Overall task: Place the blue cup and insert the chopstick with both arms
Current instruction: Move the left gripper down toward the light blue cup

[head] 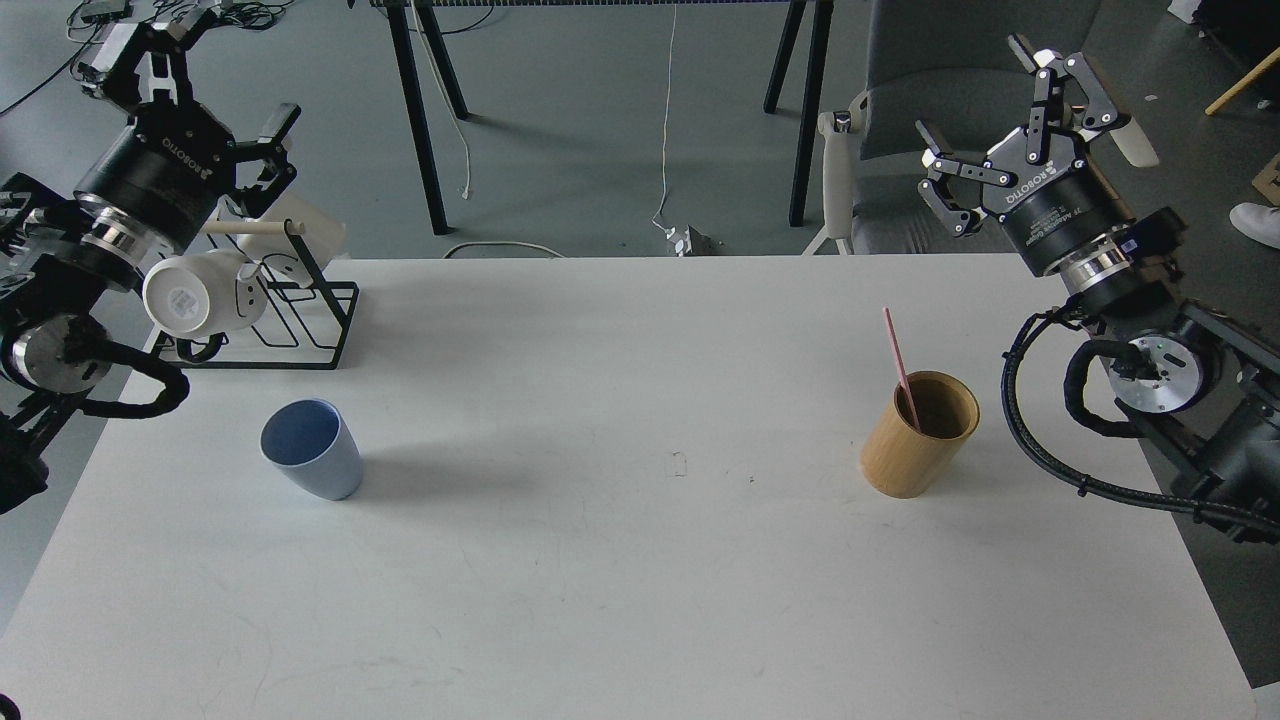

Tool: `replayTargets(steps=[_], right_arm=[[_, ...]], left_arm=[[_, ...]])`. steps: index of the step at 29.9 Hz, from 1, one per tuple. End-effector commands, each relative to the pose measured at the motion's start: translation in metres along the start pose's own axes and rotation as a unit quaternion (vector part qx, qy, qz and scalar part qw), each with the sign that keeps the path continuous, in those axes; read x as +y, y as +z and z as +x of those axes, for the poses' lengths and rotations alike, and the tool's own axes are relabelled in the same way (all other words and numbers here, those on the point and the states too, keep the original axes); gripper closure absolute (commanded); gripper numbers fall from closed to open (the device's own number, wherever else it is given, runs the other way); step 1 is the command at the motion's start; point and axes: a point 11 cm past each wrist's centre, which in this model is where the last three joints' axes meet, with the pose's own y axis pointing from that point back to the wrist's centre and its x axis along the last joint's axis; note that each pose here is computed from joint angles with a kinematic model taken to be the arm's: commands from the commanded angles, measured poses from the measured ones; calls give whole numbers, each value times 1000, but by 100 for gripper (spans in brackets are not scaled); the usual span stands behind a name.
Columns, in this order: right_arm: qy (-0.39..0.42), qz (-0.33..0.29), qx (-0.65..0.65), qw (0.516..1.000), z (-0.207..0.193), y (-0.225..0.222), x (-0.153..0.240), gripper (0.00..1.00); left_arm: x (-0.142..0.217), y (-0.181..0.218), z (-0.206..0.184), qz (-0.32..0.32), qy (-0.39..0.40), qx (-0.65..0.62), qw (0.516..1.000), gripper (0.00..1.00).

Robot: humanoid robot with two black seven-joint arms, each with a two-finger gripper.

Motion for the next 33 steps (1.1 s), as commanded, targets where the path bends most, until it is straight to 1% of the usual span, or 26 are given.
replayTargets(steps=[1, 7, 10, 12, 14, 15, 18, 21, 25, 28, 31, 33], right_arm=[[1, 0, 0, 1000, 1, 0, 1, 6], [4, -2, -2, 1000, 2, 3, 3, 6], [4, -2, -2, 1000, 2, 3, 3, 6], [4, -2, -2, 1000, 2, 3, 3, 6], [5, 2, -3, 1000, 2, 1, 3, 6], [6, 5, -3, 1000, 3, -2, 3, 6], [8, 9, 0, 1000, 6, -7, 5, 6], [13, 17, 5, 1000, 10, -16, 8, 6], [18, 33, 6, 999, 14, -27, 8, 5], [18, 33, 5, 999, 13, -27, 8, 5], [22, 30, 4, 999, 15, -24, 11, 5], [25, 29, 3, 999, 18, -22, 14, 5]], left_arm=[[-1, 1, 0, -2, 0, 0, 1000, 1], [-6, 14, -1, -24, 1, 4, 1000, 1], [-11, 25, -1, -48, 4, 13, 999, 1], [-20, 23, -11, -60, -5, 29, 998, 1], [-29, 13, -27, -55, -23, 36, 998, 1], [-32, 16, -30, -56, -30, 31, 997, 1], [-40, 40, -39, -57, -62, -23, 996, 1], [-29, 78, -36, -49, -87, -105, 989, 1], [-7, 110, -36, 2, -122, -211, 970, 1], [8, 109, -33, 70, -150, -303, 939, 1], [32, 98, -30, 149, -191, -407, 881, 1], [49, 88, -30, 197, -224, -467, 833, 1]])
